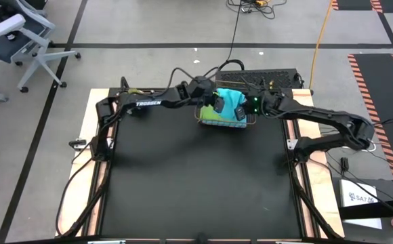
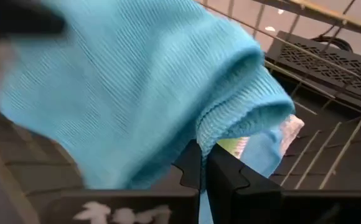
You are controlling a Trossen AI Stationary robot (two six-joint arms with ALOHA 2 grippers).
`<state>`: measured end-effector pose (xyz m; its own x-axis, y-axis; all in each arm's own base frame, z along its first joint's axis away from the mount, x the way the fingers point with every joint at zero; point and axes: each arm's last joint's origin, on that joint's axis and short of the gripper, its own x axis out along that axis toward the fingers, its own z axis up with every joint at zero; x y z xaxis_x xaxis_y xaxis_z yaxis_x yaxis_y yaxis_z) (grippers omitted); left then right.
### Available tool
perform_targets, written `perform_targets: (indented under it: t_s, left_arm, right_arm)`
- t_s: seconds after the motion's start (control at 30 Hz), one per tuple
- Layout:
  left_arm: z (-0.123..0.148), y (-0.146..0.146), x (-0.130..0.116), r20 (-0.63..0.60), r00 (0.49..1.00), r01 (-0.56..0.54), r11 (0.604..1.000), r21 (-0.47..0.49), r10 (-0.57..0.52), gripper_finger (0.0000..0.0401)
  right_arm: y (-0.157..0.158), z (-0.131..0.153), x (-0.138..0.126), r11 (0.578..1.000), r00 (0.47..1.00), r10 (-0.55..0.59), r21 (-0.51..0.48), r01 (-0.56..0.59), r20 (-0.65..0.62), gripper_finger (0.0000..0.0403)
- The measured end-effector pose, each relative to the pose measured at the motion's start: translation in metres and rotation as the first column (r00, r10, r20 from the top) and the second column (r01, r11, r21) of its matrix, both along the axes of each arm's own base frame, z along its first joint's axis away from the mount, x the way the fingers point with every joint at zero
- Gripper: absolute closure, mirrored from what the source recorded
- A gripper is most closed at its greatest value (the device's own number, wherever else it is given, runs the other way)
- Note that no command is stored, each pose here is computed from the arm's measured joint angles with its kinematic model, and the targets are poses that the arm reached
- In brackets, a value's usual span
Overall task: Fold microfiber towels
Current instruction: Put the blue towel into the wire basket
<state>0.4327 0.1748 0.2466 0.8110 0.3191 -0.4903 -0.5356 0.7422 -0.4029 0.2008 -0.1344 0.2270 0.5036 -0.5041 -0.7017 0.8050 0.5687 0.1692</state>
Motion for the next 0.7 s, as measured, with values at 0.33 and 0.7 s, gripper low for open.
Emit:
perform_targets:
  t_s: [0.33, 0.7]
  left_arm:
    - [-0.007, 0.014, -0.013, -0.152, 0.986, -0.064, 0.998, -0.003, 0.062, 0.0382]
    - [-0.014, 0.014, -0.011, -0.153, 0.986, -0.066, 0.998, -0.003, 0.065, 0.0381]
  right_arm:
    - [-0.019, -0.007, -0.005, 1.0, 1.0, -0.008, -0.01, 0.009, 0.016, 0.0403]
    - [-0.023, -0.005, -0.006, 0.999, 0.999, 0.034, -0.021, -0.033, 0.043, 0.038]
